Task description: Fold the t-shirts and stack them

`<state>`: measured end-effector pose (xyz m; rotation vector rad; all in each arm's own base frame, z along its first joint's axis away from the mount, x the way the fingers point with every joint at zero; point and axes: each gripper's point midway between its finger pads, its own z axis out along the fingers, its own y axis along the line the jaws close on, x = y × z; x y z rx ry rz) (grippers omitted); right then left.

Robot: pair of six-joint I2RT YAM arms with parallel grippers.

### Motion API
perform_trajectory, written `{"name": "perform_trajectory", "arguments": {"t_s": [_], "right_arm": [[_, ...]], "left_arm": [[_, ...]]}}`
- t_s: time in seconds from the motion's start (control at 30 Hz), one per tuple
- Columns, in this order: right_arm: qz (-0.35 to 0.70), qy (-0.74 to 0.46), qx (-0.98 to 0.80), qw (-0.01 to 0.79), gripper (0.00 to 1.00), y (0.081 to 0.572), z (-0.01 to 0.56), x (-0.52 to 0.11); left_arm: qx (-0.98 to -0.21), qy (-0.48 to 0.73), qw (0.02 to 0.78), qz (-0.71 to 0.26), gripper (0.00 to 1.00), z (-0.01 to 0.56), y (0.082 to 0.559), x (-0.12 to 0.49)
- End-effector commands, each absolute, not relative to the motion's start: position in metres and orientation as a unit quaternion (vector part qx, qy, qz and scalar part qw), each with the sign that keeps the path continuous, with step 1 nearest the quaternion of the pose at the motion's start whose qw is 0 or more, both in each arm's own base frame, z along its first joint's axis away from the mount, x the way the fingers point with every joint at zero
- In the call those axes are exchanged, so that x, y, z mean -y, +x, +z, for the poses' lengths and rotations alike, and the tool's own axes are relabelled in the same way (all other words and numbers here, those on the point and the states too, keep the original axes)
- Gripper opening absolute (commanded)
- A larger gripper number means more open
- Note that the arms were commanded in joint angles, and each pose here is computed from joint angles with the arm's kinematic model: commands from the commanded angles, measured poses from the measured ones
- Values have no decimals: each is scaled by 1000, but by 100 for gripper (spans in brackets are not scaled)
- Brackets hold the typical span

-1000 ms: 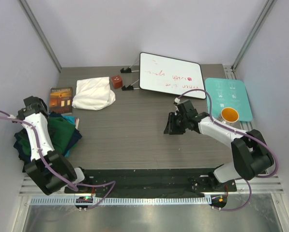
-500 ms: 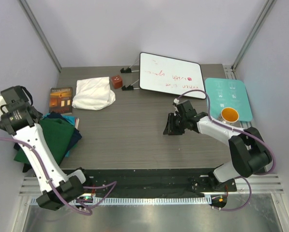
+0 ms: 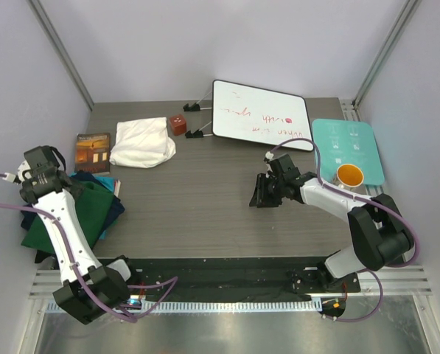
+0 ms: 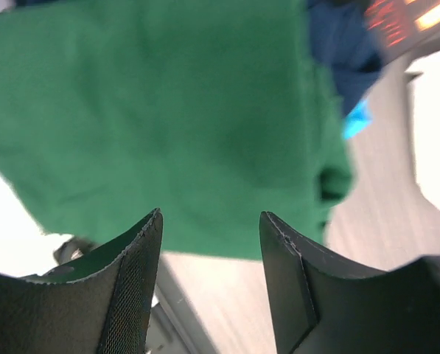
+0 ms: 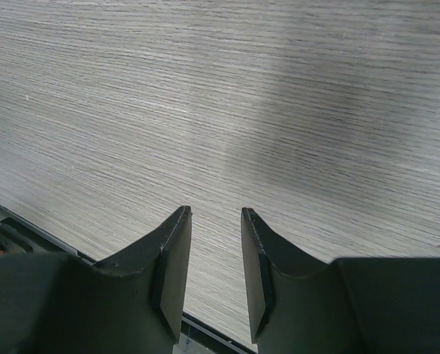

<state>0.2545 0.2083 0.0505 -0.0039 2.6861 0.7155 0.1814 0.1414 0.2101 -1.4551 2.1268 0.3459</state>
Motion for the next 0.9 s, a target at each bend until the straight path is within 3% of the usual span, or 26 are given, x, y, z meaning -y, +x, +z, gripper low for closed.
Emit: {"name": "perform_trajectory", "arguments": {"t_s": [0.0, 0.17, 0.4, 0.53, 0.73, 0.87], "right_arm": [[270, 2, -942, 202, 39, 261, 65, -212], [269, 8, -942, 199, 39, 259, 62, -211], [266, 8, -943, 198, 39, 259, 58, -210], [264, 5, -943, 200, 39, 258, 59, -208], [250, 15, -947, 201, 39, 253, 53, -200], [249, 20, -947, 201, 39, 250, 52, -198]], "left_arm": [[-771, -528, 342, 93, 56, 226, 225, -156], [-781, -526, 331, 73, 55, 212, 254, -163], [-844, -450, 278, 86, 58, 170, 289, -125], [-842, -411, 339, 83, 60, 212, 318, -105], [-821, -324, 467, -51, 62, 329, 365, -34], [-852, -222, 458, -123, 56, 337, 378, 47]]}}
